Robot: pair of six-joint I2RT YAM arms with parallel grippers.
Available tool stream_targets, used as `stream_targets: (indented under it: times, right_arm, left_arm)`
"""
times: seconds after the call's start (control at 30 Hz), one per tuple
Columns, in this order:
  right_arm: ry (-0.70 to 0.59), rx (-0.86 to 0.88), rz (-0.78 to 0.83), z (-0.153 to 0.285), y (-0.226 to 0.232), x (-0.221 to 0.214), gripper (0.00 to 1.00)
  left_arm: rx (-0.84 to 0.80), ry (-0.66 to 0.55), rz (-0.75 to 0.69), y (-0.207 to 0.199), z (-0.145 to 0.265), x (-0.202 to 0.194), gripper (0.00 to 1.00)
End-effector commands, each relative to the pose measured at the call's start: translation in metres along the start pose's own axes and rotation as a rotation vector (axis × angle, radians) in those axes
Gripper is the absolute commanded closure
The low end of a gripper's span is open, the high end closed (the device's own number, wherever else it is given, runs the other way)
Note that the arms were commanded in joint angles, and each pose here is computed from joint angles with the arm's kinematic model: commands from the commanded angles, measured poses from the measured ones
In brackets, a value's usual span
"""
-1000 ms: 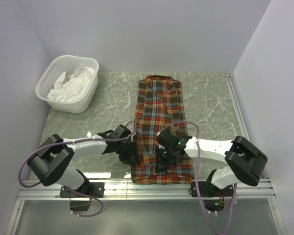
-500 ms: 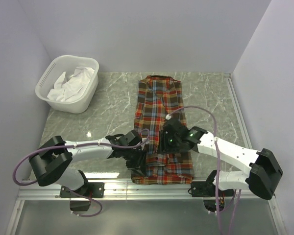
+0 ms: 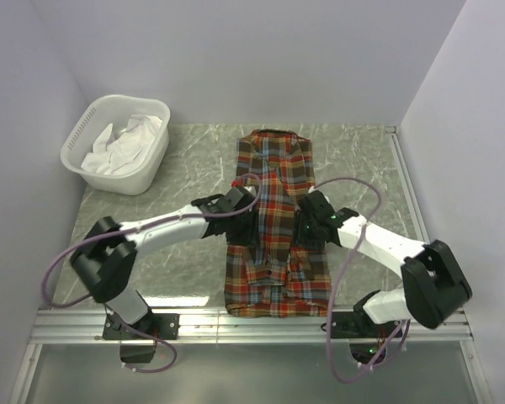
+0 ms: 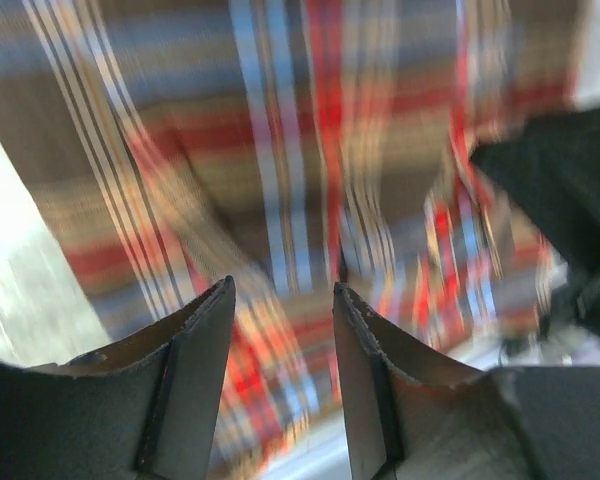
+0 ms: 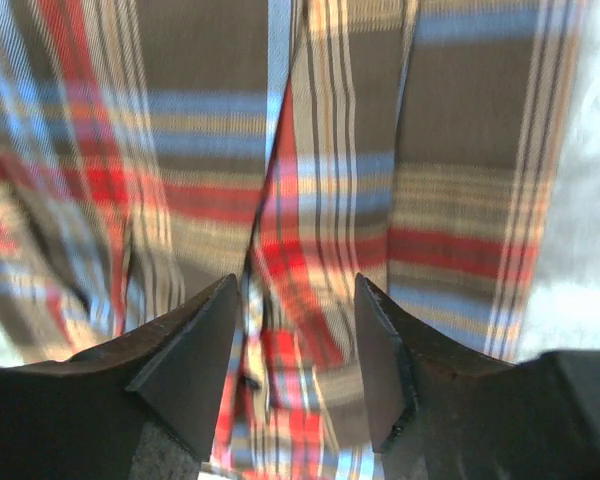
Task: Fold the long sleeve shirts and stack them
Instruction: Fold the shirt
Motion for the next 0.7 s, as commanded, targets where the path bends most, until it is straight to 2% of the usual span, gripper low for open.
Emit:
stream_targets:
  times: [0.0,0.3,0.53,0.67]
  right_arm:
    - [-0.110,0.037,0.020,-0.010,0.020,0.027,0.44]
    - [-0.100,-0.035,0.039,-0.055,0.035,0.046,0.46]
    - [-0.116,-0.099,0.053,-0.088,0.045,0.079,0.46]
    - [-0.137,-0.118,0.057,-0.091,0.048,0.097,0.47]
  left_arm:
    - [0.116,-0.066,0.038,0.008,-0.023,0.027,0.50]
    - [0.200,-0.024,0.112,0.040,-0.087,0.069,0.52]
    - [0.244,-0.065,0.151,0.059,-0.113,0.106,0.53]
    - [0.245,-0.106,0.150,0.056,-0.107,0.125,0.53]
Point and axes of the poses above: each gripper's point midway between its finger pads, its own z axis back along the fingers, its own y axis along the line the jaws close on, x = y × z, the point moved 10 cm from there along z, back along the fingers, and after that the axes turned 12 degrees about -z, right-handed, at the moved point
